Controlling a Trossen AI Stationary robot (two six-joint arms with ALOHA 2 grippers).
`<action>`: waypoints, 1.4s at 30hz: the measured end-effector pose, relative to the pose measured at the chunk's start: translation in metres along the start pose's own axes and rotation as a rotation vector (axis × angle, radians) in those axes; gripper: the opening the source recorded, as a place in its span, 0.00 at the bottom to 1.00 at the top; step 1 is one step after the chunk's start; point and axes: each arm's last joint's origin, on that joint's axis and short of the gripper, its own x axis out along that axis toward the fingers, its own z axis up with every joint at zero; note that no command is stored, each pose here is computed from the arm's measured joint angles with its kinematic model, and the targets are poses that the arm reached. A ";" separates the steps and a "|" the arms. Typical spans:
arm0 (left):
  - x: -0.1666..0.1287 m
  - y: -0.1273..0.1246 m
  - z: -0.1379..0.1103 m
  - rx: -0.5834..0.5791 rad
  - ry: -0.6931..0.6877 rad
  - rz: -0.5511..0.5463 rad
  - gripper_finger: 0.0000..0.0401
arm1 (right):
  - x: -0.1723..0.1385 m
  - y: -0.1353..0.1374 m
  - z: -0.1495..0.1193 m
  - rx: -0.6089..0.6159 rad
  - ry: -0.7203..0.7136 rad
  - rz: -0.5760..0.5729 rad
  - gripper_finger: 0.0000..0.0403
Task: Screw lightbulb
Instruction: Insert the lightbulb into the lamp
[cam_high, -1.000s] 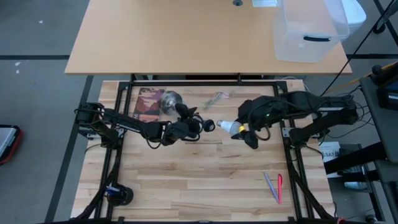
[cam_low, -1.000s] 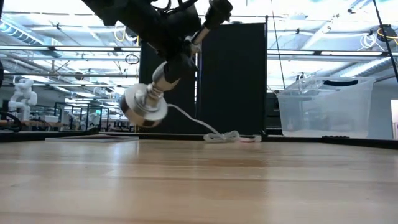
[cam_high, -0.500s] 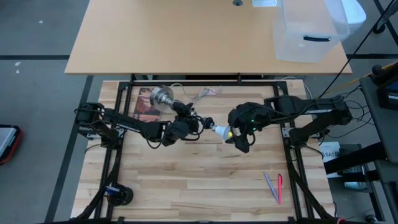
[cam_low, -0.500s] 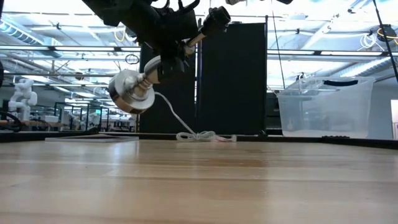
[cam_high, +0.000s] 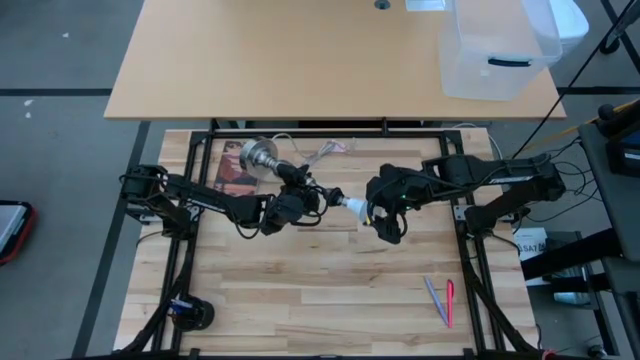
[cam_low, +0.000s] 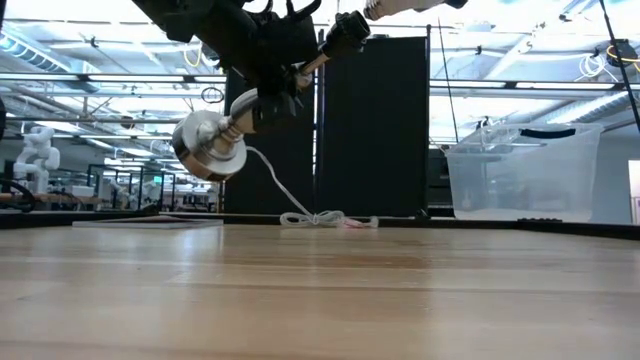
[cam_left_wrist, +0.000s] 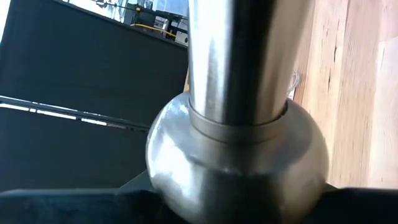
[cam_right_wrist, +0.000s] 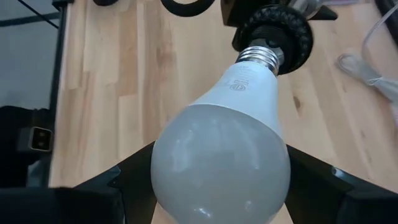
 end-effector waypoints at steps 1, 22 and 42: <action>0.000 0.000 0.000 0.004 0.000 0.000 0.33 | 0.000 0.000 0.000 -0.009 -0.002 -0.006 0.66; 0.000 0.002 -0.001 0.072 0.040 0.033 0.33 | 0.027 0.004 0.003 -0.089 0.038 -0.115 0.66; -0.001 0.002 -0.001 0.137 0.073 0.057 0.33 | 0.040 0.008 0.006 -0.050 0.021 -0.155 0.66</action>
